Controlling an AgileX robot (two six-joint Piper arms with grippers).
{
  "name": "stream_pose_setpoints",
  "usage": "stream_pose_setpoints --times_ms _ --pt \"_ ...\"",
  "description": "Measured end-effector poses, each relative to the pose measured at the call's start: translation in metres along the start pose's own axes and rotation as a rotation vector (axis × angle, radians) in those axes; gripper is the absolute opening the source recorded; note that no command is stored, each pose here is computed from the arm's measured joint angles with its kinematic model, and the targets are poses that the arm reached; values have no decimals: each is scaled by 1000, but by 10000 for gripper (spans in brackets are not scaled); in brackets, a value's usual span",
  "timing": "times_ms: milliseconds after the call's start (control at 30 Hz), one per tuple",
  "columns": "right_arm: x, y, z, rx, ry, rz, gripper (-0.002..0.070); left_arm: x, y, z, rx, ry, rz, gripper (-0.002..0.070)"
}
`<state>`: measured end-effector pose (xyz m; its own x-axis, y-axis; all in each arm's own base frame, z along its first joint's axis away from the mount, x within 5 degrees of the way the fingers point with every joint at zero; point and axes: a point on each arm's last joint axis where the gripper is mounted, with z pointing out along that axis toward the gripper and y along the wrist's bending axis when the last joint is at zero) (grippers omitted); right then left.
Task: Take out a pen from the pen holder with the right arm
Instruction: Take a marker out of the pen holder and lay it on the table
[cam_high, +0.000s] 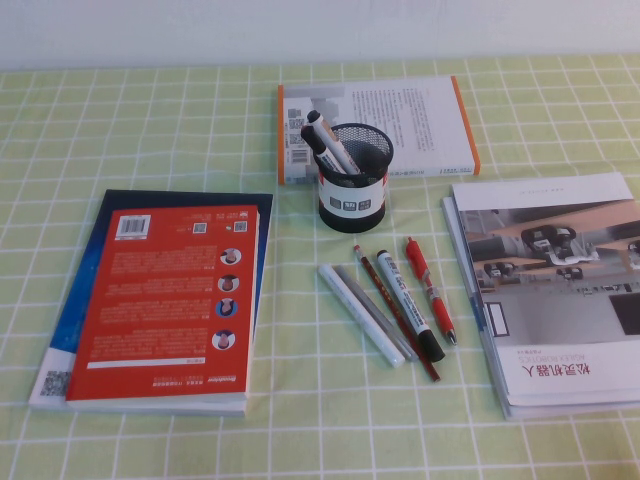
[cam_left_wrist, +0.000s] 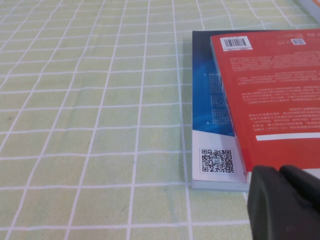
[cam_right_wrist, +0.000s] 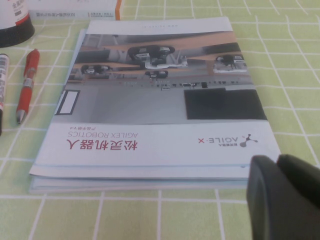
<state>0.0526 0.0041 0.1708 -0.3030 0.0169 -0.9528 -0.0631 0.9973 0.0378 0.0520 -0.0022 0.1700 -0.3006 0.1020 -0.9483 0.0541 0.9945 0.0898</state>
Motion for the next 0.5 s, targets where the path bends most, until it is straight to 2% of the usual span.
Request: stream_pose_setpoints --times_ms 333,500 --pt "0 0 0 0 0 0 -13 0 0 0 0 0 0 -5" --pt "-10 2 -1 -24 -109 63 -13 0 0 0 0 0 0 -5"
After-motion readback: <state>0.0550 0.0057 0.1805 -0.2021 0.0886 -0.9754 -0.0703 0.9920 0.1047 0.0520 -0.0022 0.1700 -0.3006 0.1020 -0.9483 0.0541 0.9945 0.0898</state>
